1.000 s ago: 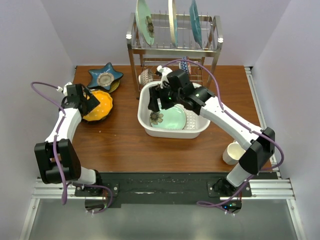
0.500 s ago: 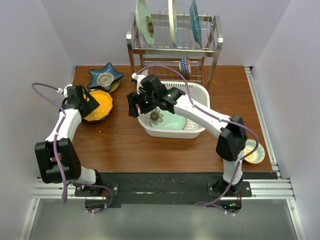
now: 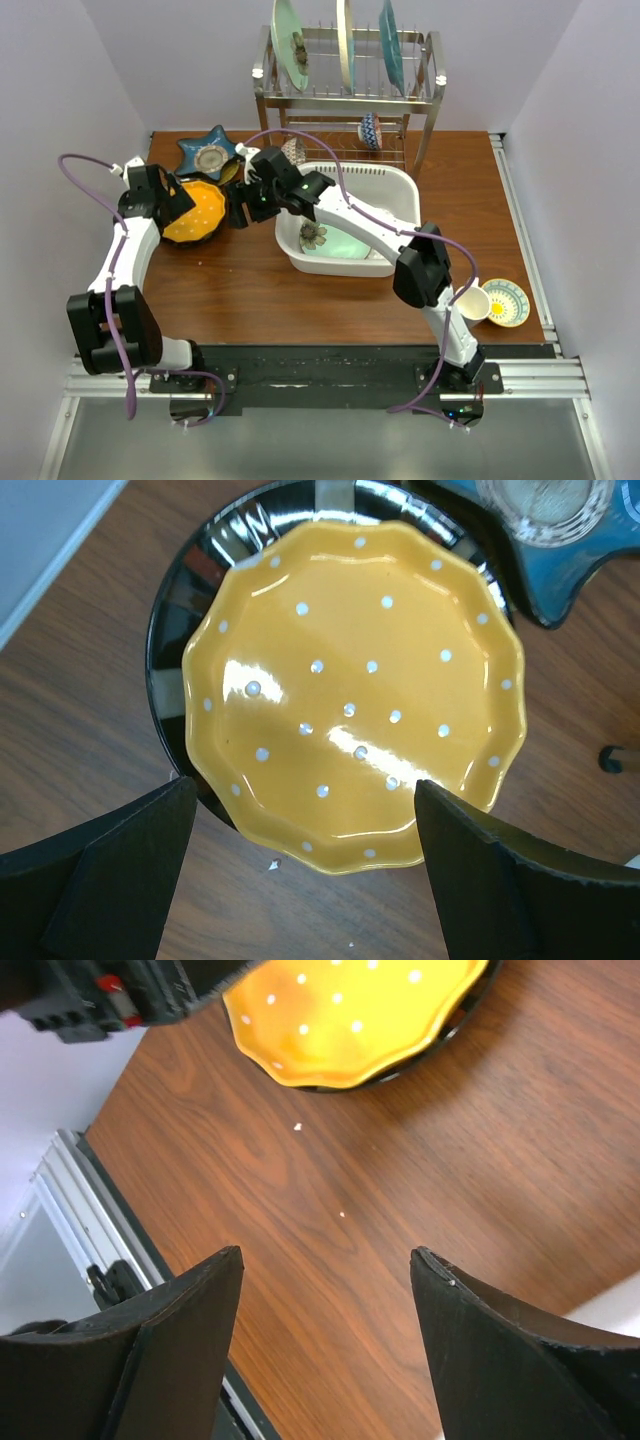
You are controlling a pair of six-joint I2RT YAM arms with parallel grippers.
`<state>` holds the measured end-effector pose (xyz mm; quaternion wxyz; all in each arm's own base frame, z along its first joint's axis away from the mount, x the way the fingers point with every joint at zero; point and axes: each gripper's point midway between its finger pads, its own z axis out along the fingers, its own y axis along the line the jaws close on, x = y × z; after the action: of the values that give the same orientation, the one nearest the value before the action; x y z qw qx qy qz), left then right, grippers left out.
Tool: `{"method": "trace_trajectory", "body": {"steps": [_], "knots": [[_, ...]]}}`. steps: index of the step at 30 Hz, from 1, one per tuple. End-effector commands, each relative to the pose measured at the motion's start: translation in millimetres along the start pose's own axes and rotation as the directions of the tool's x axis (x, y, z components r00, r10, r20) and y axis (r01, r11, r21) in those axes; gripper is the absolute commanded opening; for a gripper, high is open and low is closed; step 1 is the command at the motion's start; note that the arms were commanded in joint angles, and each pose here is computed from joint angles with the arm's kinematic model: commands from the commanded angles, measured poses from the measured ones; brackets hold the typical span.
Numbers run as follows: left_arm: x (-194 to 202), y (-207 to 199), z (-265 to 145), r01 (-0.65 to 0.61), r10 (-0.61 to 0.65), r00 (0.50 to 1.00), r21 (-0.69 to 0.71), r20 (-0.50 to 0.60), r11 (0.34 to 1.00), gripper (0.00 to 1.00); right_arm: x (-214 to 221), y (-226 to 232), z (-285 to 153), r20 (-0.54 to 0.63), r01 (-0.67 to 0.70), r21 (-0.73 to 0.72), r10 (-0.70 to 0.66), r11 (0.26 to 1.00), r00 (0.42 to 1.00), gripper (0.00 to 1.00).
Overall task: Place the plates into the plastic bin on the countertop
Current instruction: Pick up the plate at the center of the board.
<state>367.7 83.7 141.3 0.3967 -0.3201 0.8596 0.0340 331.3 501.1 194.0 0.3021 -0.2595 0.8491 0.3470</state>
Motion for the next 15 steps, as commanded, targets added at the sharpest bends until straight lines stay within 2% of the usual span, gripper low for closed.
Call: {"method": "trace_trajectory", "body": {"steps": [1, 8, 15], "knots": [[-49, -5, -27, -0.038, 0.036, 0.990, 0.012, 0.134, 0.999, 0.95, -21, 20, 4, 0.065, -0.025, -0.057, 0.029, 0.998, 0.997, 0.70], [-53, -2, -29, -0.060, 0.060, 0.986, -0.003, 0.154, 0.998, 0.95, -20, 19, 34, 0.081, -0.071, -0.078, 0.077, 0.994, 0.994, 0.66], [-55, -1, -31, -0.064, 0.063, 0.985, -0.001, 0.162, 0.998, 0.95, -20, 13, 60, 0.108, -0.119, -0.082, 0.128, 0.989, 0.986, 0.56]]}}
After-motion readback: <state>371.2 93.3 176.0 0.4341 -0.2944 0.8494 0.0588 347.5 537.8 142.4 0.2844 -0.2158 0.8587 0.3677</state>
